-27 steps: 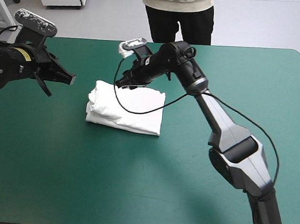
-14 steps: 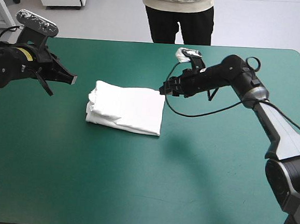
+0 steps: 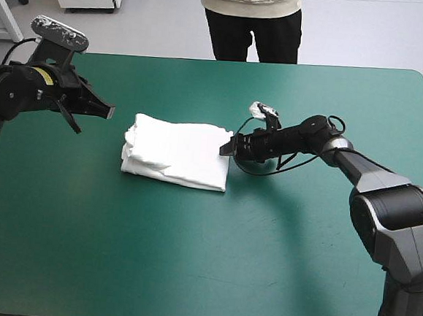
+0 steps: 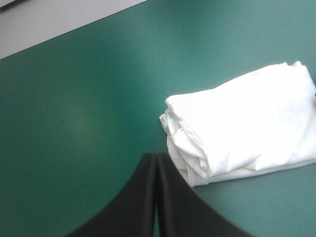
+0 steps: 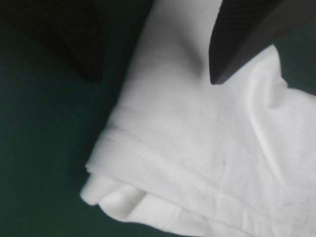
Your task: Fold the cloth
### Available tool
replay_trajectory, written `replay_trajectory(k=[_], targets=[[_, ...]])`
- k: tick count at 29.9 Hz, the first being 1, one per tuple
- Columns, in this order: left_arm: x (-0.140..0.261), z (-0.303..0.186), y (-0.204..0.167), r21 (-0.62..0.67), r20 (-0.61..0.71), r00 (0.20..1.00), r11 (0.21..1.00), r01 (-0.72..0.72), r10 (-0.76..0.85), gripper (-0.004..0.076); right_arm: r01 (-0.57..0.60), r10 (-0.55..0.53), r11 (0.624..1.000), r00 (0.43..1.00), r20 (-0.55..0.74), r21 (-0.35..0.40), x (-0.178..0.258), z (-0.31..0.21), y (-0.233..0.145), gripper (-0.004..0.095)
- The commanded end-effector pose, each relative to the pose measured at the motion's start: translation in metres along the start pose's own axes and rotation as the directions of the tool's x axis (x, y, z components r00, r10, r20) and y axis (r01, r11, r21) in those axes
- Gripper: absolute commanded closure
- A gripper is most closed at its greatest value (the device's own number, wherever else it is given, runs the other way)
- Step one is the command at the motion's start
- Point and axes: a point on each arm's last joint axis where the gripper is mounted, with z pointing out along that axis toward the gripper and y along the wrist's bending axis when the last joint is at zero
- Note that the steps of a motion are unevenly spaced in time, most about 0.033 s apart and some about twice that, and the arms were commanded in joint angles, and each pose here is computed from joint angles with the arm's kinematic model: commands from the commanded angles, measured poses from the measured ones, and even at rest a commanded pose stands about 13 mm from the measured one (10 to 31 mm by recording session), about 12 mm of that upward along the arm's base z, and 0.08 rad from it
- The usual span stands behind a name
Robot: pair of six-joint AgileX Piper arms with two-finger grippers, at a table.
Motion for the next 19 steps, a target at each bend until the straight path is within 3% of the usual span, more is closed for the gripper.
replay_trajectory(k=[1,5,7,9,14,19], targets=[[-0.007,-0.019,0.002,-0.012,0.102,0.995,1.0,0.022,-0.021,0.0733,0.039,-0.036,0.997,0.998,0.046,-0.072,-0.013,-0.004,0.025,0.0334],[-0.007,-0.019,0.002,-0.012,0.102,0.995,1.0,0.022,-0.021,0.0733,0.08,-0.078,0.993,0.997,0.022,-0.083,-0.014,0.01,0.035,0.0466],[-0.007,-0.019,0.003,-0.021,0.099,0.995,1.0,0.019,-0.017,0.0733,0.095,-0.093,0.992,0.995,0.019,-0.078,-0.014,0.01,0.037,0.0654],[-0.006,-0.019,0.003,-0.022,0.094,0.995,1.0,0.018,-0.016,0.0733,0.097,-0.095,0.993,0.995,0.033,-0.071,-0.018,0.004,0.036,0.0933],[-0.006,-0.019,0.004,-0.028,0.093,0.996,0.999,0.016,-0.013,0.0733,0.102,-0.102,0.994,0.994,0.027,0.033,-0.025,-0.034,0.025,0.0903],[-0.007,-0.019,0.003,-0.021,0.101,0.995,1.0,0.019,-0.017,0.0733,0.15,-0.151,0.957,0.988,-0.016,0.247,-0.02,-0.095,0.015,0.0903]])
